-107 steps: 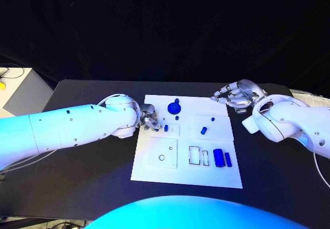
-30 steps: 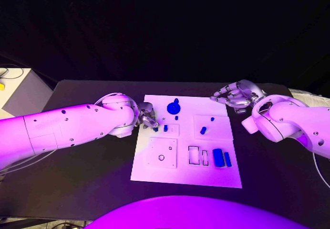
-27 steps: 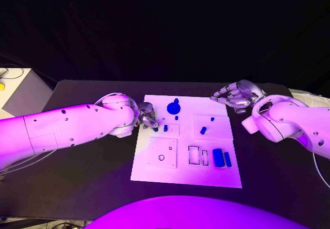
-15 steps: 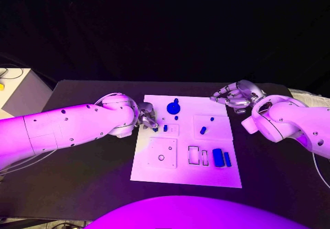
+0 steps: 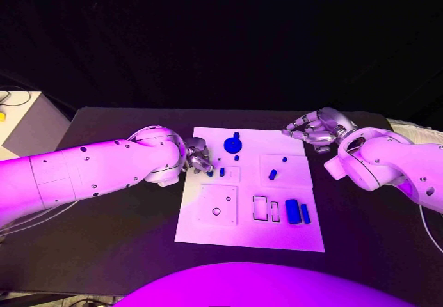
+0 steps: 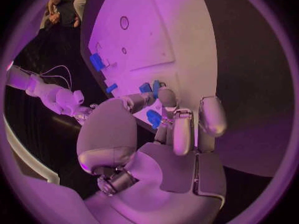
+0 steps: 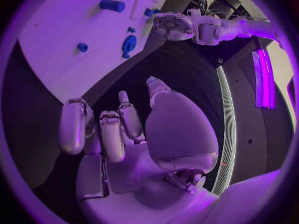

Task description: Assemble the parts on the task board

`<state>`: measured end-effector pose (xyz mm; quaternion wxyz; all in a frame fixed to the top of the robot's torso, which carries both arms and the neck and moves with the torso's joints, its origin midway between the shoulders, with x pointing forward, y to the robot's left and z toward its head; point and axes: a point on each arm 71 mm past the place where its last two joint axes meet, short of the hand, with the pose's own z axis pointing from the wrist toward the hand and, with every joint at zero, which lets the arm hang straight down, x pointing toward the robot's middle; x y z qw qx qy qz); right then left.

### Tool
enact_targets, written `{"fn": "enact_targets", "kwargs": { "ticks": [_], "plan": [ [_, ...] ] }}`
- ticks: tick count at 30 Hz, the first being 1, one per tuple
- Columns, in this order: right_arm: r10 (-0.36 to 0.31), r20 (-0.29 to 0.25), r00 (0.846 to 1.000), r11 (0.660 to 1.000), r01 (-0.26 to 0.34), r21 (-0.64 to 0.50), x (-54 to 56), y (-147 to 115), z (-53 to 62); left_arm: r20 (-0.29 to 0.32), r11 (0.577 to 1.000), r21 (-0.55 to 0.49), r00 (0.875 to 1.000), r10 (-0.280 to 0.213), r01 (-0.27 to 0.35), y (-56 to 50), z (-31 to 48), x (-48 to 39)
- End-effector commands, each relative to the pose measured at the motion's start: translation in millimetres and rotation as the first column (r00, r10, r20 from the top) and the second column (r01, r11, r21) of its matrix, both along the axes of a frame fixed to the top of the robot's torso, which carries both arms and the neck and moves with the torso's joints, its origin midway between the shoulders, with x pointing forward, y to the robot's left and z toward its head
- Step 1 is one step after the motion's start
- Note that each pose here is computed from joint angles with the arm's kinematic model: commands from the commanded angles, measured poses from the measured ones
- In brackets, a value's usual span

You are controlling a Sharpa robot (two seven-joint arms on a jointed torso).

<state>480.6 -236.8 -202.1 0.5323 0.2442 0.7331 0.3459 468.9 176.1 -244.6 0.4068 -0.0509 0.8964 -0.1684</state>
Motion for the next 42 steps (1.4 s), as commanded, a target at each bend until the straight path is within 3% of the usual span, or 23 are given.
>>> {"fn": "enact_targets", "kwargs": {
  "ticks": [1, 11, 18, 32, 42],
  "plan": [
    [0.009, 0.006, 1.0, 1.0, -0.009, 0.002, 0.0, 0.3, 0.0, 0.015, 0.994, -0.092, 0.999, 0.053, -0.051, -0.3, 3.3, -0.8],
    [0.004, 0.007, 1.0, 1.0, -0.004, 0.001, -0.1, -1.5, 0.1, 0.107, 0.979, -0.18, 0.988, 0.113, -0.092, 8.9, 9.1, -5.3],
    [-0.001, 0.008, 1.0, 1.0, 0.001, 0.0, -0.3, -3.2, 0.2, 0.194, 0.978, -0.193, 0.973, 0.121, -0.084, 16.6, 10.8, -11.5],
    [-0.004, 0.007, 1.0, 1.0, 0.004, -0.001, -0.6, -5.4, -0.3, 0.326, 0.984, -0.179, 0.942, 0.074, -0.015, 15.6, -5.9, -29.0],
    [-0.004, 0.007, 1.0, 1.0, 0.004, -0.001, -1.0, -5.6, -0.5, 0.382, 0.989, -0.15, 0.923, 0.046, 0.013, 11.4, -11.2, -31.7]
  ]
}}
